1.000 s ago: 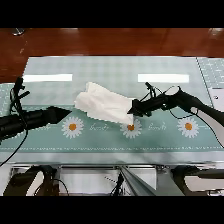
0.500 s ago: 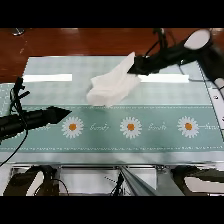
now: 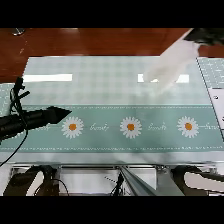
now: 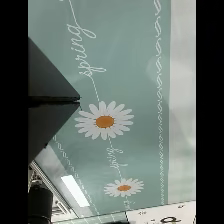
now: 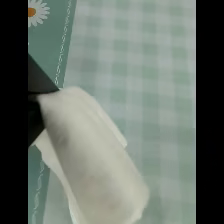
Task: Fold the shirts.
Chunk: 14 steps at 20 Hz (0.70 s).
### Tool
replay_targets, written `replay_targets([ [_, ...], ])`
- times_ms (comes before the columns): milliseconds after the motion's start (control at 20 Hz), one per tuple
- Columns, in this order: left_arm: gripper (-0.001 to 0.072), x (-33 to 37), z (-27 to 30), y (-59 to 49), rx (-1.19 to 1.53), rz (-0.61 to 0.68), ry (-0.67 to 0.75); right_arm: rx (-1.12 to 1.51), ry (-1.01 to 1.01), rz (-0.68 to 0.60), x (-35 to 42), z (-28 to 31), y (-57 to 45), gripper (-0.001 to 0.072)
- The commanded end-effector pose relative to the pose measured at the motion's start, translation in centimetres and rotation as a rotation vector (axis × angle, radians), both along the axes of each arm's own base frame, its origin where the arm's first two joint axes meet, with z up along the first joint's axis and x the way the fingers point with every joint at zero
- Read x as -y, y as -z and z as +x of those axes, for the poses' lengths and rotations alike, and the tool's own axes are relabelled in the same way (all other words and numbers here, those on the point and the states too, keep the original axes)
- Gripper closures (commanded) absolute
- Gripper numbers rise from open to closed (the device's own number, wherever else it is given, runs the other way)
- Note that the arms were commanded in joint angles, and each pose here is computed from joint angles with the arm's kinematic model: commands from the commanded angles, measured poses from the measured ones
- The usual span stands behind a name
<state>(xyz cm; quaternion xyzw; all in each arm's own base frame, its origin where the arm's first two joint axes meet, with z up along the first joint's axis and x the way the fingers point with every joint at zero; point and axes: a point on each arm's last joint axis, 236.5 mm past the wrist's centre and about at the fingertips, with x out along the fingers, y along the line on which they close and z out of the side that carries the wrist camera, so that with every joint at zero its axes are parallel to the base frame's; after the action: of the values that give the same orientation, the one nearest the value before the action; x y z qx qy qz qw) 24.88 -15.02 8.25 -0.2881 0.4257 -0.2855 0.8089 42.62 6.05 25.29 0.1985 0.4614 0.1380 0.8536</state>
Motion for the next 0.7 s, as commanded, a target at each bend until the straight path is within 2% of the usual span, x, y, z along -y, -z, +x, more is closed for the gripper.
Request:
replay_targets([
  [0,0.0688,0.0,0.0,0.0,0.0,0.001,0.0,-0.097,0.213,0.034,7.5,-3.3,-0.7,0.0678],
  [100,0.0688,0.0,0.0,0.0,0.0,0.001,0.0,-0.166,0.33,0.05,11.1,-5.8,-0.2,0.0679],
  [300,0.0688,0.0,0.0,0.0,0.0,0.001,0.0,-0.312,0.569,-0.003,16.7,-12.9,2.7,0.068],
  [550,0.0688,-0.1,0.2,0.0,0.006,0.002,-0.008,-0.402,0.904,0.082,20.2,-21.9,8.0,0.0679],
  [650,0.0688,-0.1,0.2,0.0,0.007,0.002,-0.009,-0.444,1.101,0.062,22.0,-26.7,9.7,0.0679],
])
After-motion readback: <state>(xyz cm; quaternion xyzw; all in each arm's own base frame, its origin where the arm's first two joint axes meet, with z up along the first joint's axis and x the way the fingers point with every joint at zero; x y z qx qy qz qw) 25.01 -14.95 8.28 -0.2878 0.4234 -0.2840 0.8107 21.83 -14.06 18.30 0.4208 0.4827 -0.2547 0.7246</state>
